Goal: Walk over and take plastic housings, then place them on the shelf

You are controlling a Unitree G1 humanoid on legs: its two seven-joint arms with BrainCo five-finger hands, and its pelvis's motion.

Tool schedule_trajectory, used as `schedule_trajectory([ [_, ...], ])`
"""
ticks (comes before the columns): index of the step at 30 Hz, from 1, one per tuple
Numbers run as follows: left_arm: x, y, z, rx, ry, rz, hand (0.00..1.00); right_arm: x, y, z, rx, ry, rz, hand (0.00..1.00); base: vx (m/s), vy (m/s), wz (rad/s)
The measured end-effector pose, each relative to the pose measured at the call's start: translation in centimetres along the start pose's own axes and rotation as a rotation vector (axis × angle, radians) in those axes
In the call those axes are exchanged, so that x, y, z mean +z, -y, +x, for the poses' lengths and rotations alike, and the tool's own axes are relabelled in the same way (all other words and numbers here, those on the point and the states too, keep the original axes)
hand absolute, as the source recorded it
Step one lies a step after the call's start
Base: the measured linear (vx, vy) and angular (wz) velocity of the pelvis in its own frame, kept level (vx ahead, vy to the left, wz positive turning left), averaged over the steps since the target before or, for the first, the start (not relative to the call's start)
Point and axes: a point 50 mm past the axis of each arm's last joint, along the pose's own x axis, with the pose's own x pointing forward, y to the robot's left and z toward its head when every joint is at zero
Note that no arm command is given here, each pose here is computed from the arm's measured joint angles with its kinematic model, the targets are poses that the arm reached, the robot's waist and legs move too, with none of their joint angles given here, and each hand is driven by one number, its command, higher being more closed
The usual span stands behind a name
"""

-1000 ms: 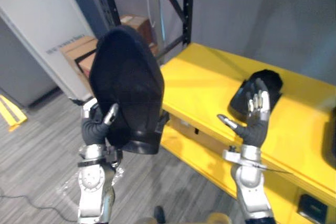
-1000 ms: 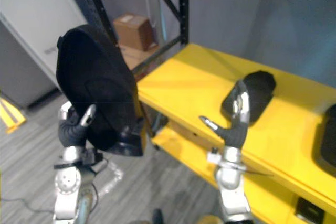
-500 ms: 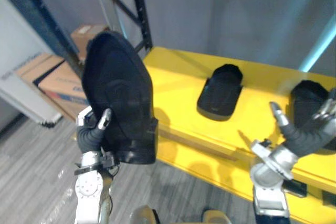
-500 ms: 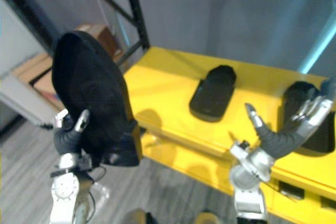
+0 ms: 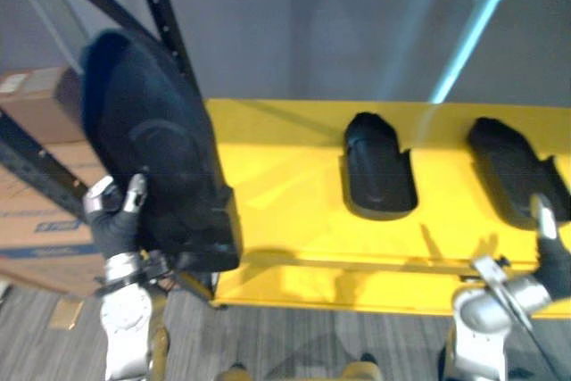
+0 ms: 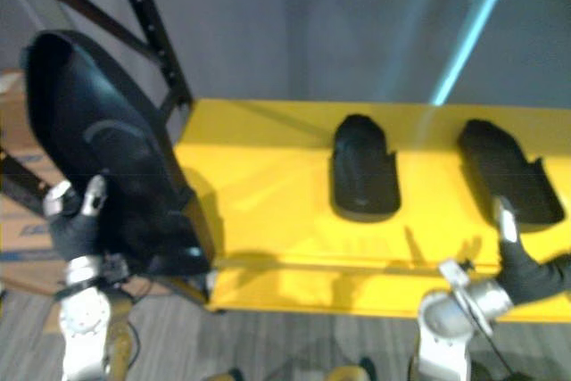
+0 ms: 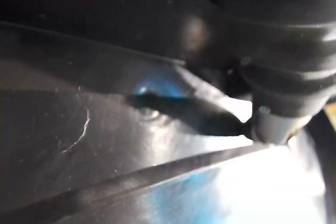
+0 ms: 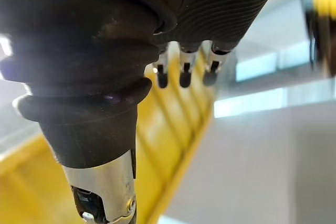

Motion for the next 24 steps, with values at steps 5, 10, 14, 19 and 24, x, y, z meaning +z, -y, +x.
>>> schedule_trajectory([
  [5, -0.8, -0.5, -1.1, 0.056, -0.065, -0.009, 1.0, -6.2, 6.2, -1.0, -0.082, -0.265, -0.345, 0.0, 0.01, -0.031, -0.4],
  [10, -0.4, -1.1, -1.1, 0.13, -0.056, -0.079, 1.0, -9.3, 12.0, -3.4, -0.074, -0.467, -0.594, 0.0, 0.02, -0.08, -0.23],
  [14, -0.1, -0.7, -0.4, 0.096, -0.071, -0.089, 1.0, -11.8, 14.2, -6.3, 0.023, -0.729, -0.628, 0.0, -0.05, -0.056, -0.01],
  [19, -2.9, -1.1, 2.3, 0.02, -0.259, 0.012, 1.0, -14.6, 17.4, -12.2, 0.228, -1.181, -0.661, 0.0, -0.01, -0.032, 0.1],
  [24, -8.8, -2.7, 6.1, 0.019, -0.599, 0.189, 1.0, -16.1, 19.2, -15.2, 0.33, -1.559, -0.56, 0.0, 0.03, -0.008, 0.05],
])
